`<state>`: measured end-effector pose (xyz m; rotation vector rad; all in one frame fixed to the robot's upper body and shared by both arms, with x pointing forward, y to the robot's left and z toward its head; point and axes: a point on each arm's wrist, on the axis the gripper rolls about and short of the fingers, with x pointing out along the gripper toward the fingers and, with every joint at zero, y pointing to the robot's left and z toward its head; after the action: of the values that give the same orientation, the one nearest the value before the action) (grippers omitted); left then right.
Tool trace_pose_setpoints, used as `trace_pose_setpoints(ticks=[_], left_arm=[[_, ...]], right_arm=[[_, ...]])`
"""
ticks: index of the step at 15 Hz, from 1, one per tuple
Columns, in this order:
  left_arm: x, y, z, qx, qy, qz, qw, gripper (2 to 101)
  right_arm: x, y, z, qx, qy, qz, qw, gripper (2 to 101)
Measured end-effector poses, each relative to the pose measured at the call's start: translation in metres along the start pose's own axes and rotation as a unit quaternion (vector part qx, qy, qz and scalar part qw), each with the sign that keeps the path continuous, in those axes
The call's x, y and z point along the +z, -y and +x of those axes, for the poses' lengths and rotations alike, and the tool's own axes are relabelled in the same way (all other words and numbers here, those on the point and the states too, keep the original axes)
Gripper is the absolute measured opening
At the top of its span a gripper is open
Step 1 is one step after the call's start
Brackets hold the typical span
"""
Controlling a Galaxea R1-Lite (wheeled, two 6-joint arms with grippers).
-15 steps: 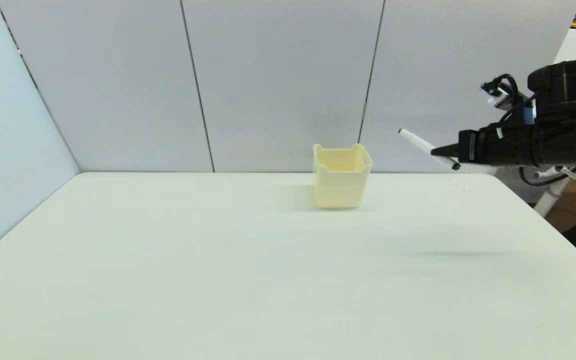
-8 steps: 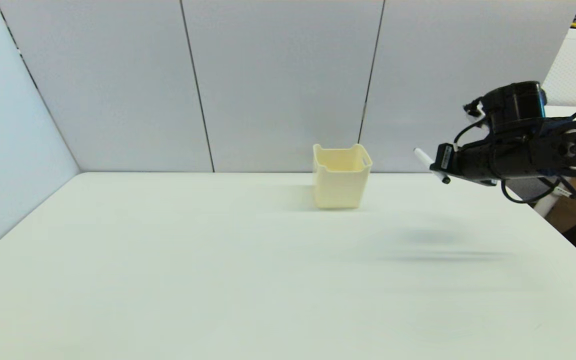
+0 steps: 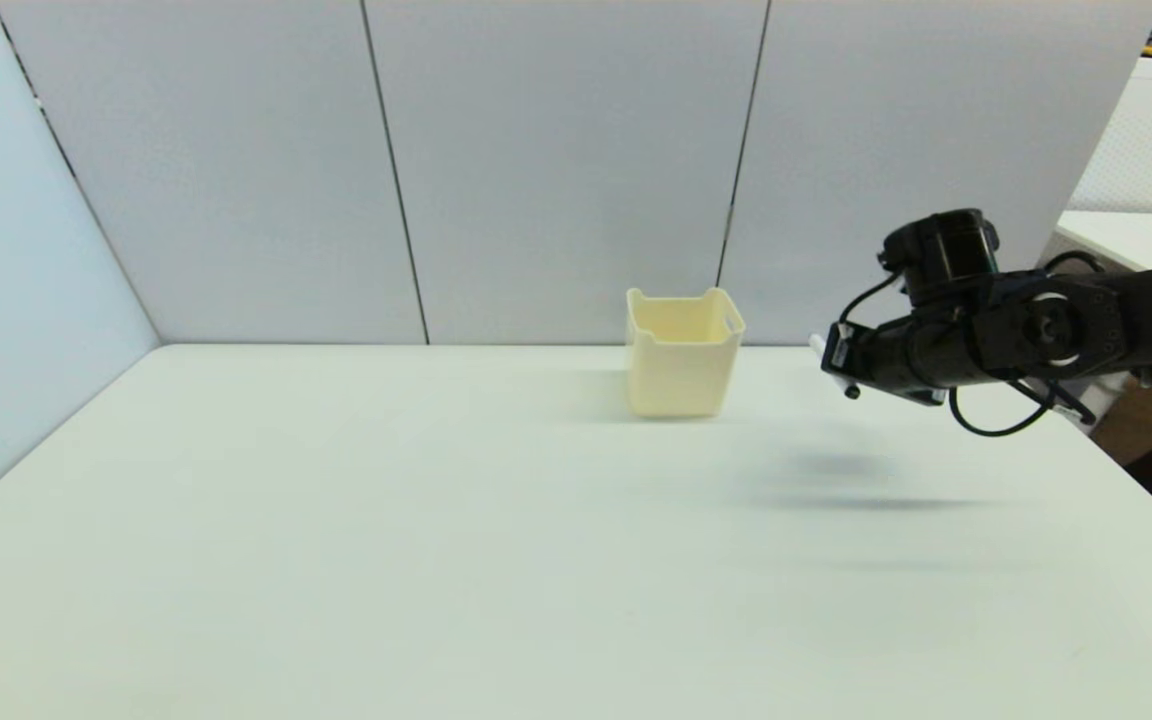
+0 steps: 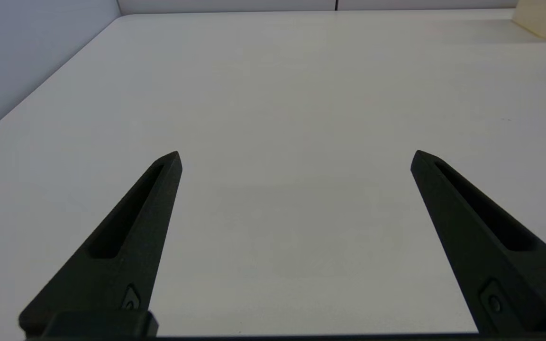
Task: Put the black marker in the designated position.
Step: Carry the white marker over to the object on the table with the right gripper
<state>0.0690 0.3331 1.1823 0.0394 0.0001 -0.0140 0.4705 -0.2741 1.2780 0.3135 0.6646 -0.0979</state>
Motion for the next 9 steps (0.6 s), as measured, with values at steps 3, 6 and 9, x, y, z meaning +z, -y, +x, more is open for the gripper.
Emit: trace_pose_setpoints(ticks=[3,6,9], left_arm=[[0.000,0.000,0.000,0.000,0.000,0.000,1.000,97.8],[0.000,0.000,0.000,0.000,0.000,0.000,1.000,97.8],[0.000,0.000,0.000,0.000,0.000,0.000,1.000,97.8]], right_arm=[[-0.007,0.001,0.012,-0.003,-0.016,-0.013,0.9998,11.0],[-0.012,0.002,0.020,0.003,-0.031,-0.041,0.9987,11.0],[-0.016,0.003,0.026,0.020,-0.046,-0.061,0.9969,11.0]])
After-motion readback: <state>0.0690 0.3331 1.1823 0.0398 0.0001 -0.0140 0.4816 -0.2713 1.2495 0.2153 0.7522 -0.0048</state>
